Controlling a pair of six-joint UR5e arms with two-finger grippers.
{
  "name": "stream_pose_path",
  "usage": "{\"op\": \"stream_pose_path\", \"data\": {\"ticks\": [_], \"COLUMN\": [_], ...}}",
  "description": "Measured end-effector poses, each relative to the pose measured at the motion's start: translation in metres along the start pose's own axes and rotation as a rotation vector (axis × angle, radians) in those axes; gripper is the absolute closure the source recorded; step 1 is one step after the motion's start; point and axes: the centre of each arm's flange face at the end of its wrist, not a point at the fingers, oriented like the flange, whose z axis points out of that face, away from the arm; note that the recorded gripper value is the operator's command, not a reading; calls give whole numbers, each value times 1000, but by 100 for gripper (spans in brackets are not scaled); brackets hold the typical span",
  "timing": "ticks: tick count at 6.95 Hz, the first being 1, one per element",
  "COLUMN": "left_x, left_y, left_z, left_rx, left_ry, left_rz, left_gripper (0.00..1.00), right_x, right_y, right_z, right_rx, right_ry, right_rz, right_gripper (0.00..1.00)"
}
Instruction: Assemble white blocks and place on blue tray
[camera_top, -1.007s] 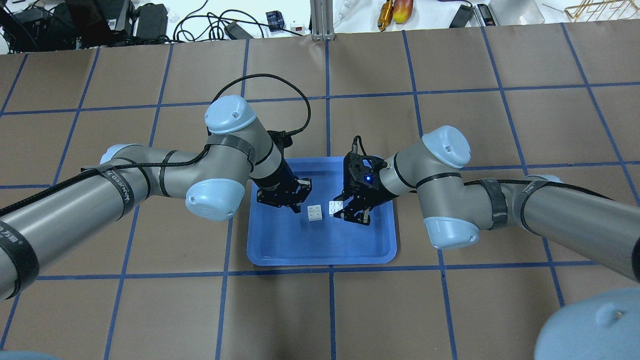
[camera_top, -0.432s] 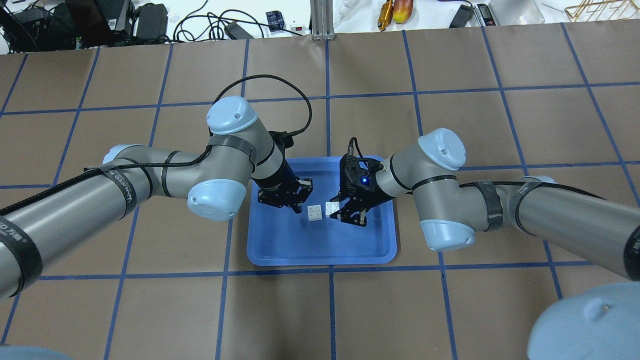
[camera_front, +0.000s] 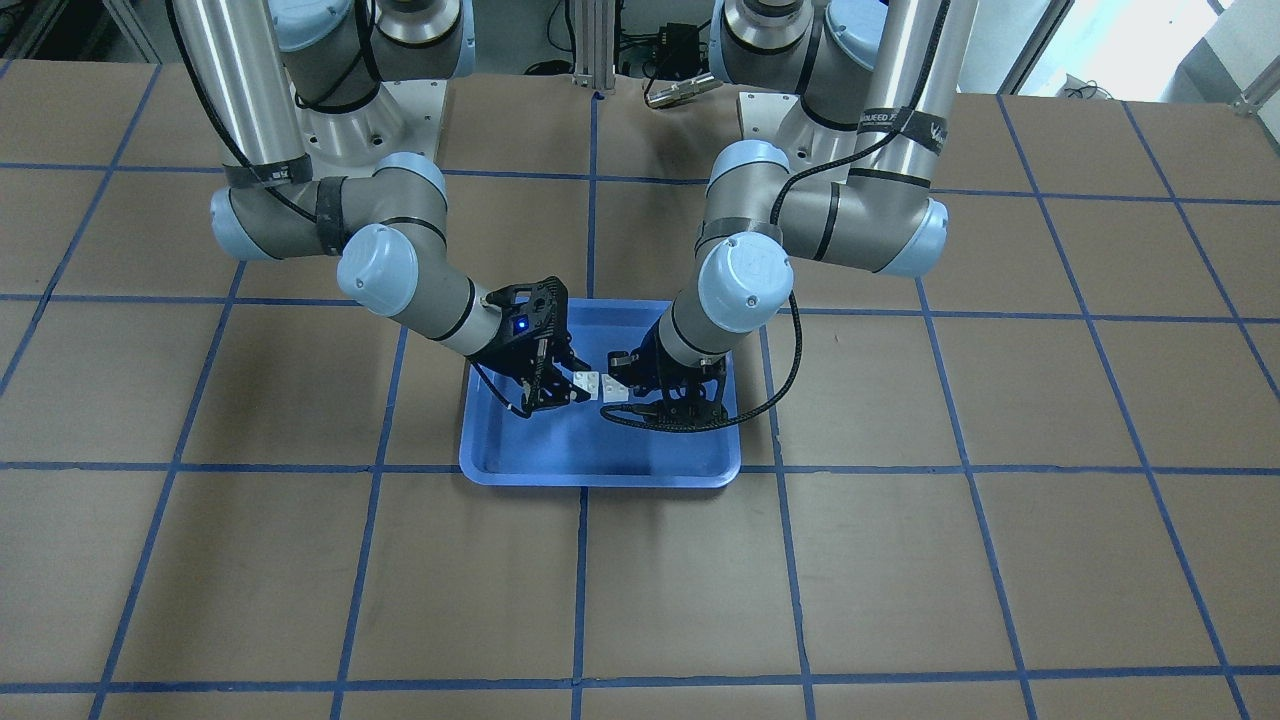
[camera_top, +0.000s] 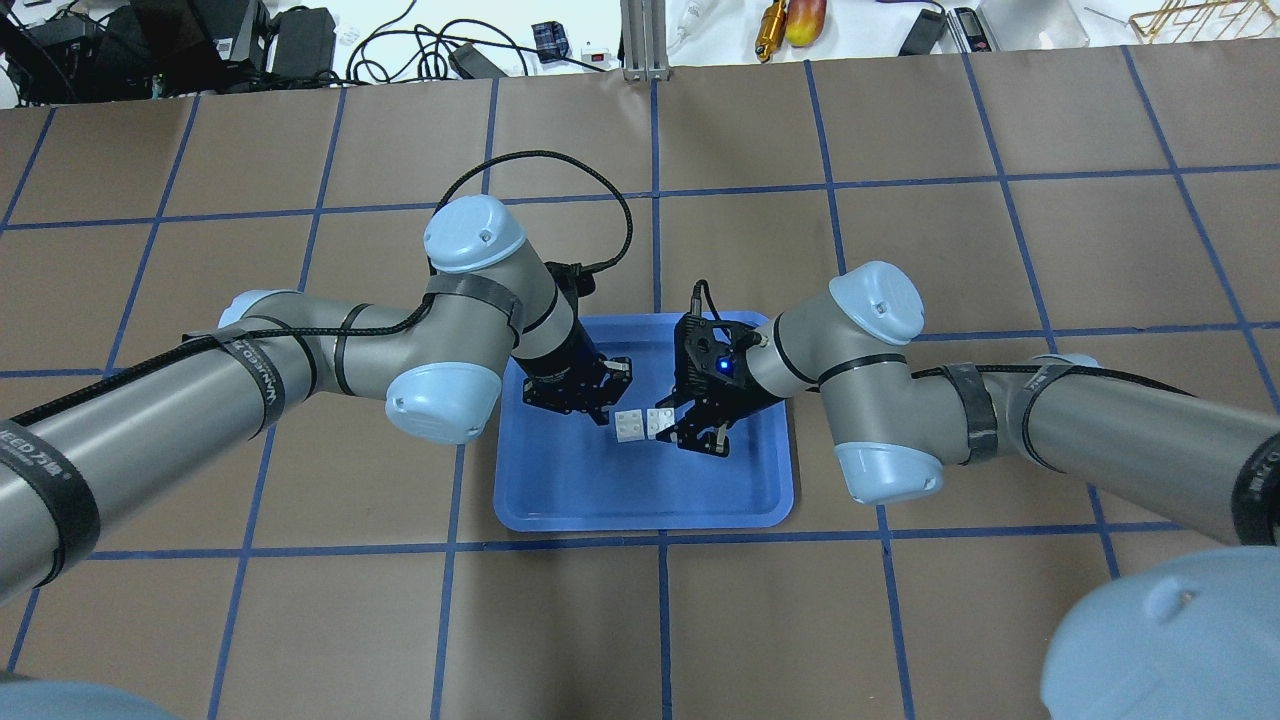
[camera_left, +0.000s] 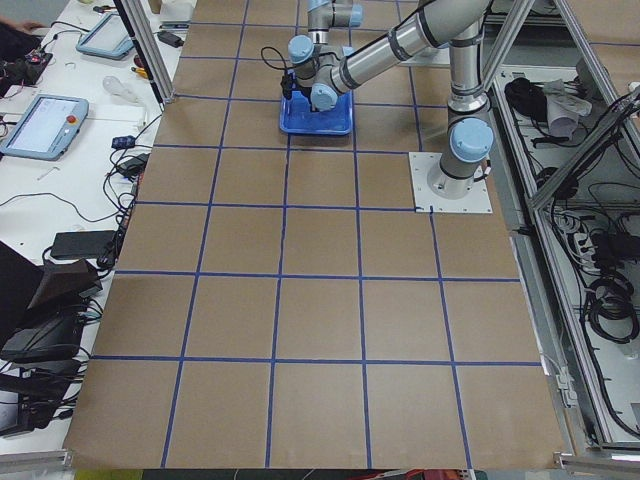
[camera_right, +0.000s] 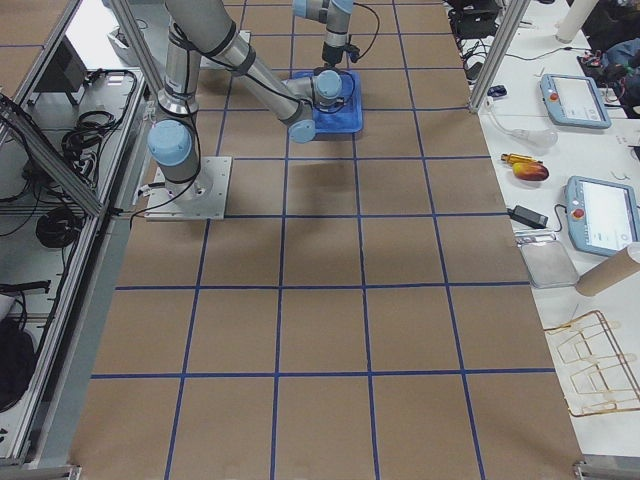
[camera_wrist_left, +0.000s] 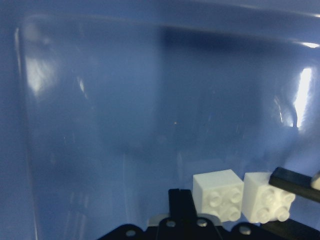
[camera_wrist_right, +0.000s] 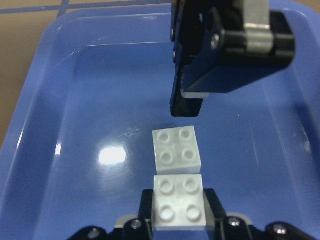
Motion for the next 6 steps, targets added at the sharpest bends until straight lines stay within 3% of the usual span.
{"op": "stream_pose_path", "data": {"ticks": [5,6], "left_x": [4,4], "left_y": [2,2], "left_z": [1,1], "left_rx": [4,4], "left_ry": [-1,-1], "left_rz": [11,14], "left_gripper": [100,100], "right_x": [-4,-4], "right_y": [-8,-8], "right_z": [5,6], "right_rx": [4,4], "right_ry": [1,0], "right_rz": [-22,-21], "right_gripper": [91,23]}}
